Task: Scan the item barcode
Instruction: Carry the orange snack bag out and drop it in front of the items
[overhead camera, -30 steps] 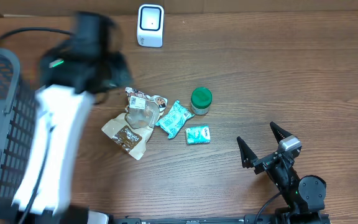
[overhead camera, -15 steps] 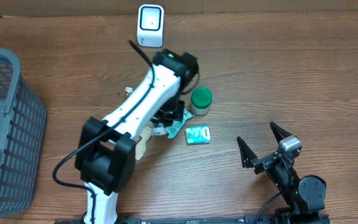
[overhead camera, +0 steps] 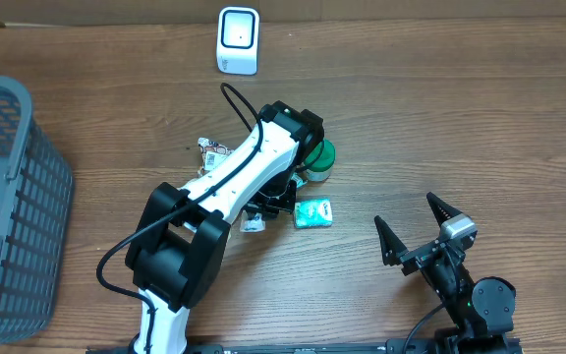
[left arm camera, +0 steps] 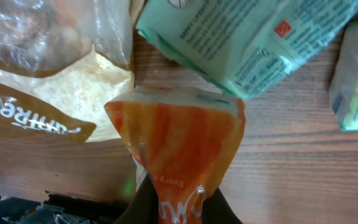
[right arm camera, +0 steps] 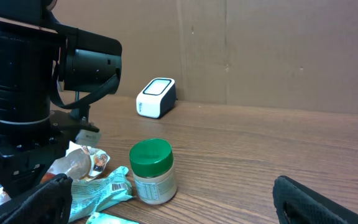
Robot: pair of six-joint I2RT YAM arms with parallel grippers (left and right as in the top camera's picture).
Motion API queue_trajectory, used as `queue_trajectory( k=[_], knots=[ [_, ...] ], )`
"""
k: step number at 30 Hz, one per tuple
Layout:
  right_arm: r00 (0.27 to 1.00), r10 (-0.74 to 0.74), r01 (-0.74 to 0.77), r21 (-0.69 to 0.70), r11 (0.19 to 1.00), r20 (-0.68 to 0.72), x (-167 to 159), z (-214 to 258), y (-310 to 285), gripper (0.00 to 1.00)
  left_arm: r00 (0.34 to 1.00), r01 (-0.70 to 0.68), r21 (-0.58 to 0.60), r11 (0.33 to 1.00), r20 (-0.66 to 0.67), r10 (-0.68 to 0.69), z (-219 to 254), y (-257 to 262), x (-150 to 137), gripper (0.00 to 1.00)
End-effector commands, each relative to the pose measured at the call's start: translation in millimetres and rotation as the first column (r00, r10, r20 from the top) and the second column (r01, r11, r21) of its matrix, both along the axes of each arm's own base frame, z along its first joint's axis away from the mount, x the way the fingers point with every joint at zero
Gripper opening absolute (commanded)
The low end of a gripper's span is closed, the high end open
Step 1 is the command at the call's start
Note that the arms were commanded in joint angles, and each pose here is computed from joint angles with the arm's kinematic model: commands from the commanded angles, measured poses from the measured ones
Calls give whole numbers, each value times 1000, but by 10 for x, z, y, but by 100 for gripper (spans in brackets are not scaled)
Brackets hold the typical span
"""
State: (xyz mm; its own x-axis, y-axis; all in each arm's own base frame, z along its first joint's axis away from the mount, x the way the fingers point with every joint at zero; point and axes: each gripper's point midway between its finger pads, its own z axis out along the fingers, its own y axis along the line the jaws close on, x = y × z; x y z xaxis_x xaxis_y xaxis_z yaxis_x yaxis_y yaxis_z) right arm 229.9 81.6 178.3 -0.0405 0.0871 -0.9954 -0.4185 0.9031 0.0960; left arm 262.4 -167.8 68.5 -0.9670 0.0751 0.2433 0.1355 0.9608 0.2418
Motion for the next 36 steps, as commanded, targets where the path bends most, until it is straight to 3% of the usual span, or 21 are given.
queue_trajectory(
  k=[1, 3, 5, 15, 23, 28, 31, 36],
  knots=[
    [1000, 1, -1, -1, 1000, -2, 5, -32, -1, 100, 999, -30, 35, 999, 23, 30, -19, 53, 35, 18],
    [1000, 1, -1, -1, 1000, -2, 5, -32, -1, 100, 999, -30, 35, 999, 23, 29, -19, 54, 36, 47],
    [1000, 1, -1, -1, 1000, -2, 5, -32, -1, 100, 999, -30, 34, 999, 24, 29, -20, 53, 37, 57],
    [1000, 1, -1, -1, 1000, -2, 5, -32, -1, 100, 993, -49, -26, 998, 102, 51, 50, -34, 269, 56],
    [1000, 1, -1, -1, 1000, -2, 5, -32, -1, 100, 950, -54, -198, 979, 291, 111, 720, -2, 819, 55],
    [1000, 1, -1, -1, 1000, -2, 5, -32, -1, 100, 874, -33, -325, 945, 449, 185, 1300, 194, 1148, 61],
    [1000, 1, -1, -1, 1000, -2, 5, -32, -1, 100, 841, -13, -416, 909, 487, 235, 1542, 307, 1252, 80],
    [1000, 1, -1, -1, 1000, -2, 5, -32, -1, 100, 835, 50, -510, 859, 493, 243, 1713, 537, 1331, 85]
  ],
)
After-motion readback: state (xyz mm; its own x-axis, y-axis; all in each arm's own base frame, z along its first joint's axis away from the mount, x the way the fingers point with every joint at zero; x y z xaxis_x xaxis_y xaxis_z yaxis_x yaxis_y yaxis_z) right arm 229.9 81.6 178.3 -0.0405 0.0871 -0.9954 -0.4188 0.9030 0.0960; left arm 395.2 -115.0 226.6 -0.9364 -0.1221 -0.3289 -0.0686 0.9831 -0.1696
